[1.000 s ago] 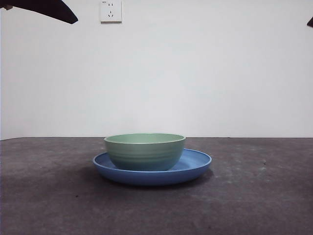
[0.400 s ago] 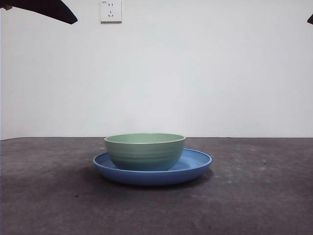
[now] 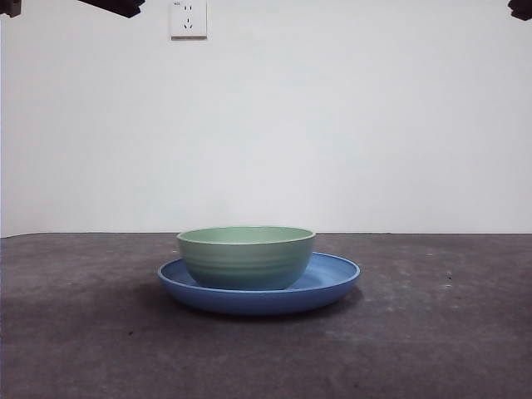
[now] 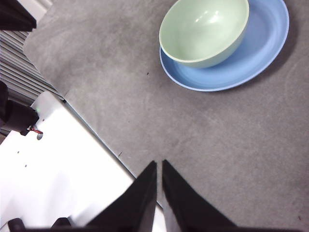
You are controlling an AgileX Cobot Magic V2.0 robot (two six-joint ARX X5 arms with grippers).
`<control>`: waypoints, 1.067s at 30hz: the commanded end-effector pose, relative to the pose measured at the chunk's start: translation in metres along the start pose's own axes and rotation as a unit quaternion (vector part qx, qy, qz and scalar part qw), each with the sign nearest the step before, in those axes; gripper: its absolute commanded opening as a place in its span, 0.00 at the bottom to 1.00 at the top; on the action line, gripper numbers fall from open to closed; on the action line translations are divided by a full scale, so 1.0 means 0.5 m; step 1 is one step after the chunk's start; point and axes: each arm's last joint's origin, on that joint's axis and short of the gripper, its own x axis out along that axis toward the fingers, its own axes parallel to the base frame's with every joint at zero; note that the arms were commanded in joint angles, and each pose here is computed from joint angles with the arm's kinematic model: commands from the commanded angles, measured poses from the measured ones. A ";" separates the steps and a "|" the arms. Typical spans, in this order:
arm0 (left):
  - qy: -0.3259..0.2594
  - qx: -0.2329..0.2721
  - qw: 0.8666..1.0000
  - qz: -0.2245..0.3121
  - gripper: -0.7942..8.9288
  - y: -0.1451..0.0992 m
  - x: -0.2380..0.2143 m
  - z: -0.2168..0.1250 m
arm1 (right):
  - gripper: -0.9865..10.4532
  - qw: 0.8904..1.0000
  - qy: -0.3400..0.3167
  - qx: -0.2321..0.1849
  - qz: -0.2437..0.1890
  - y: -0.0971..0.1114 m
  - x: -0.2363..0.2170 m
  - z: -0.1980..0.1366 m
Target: Place the green bowl on the blue plate
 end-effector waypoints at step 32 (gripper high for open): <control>-0.364 0.119 0.874 0.299 0.10 0.001 -0.204 -0.033 | 0.10 1.000 -0.018 -0.022 0.005 0.006 -0.004 0.014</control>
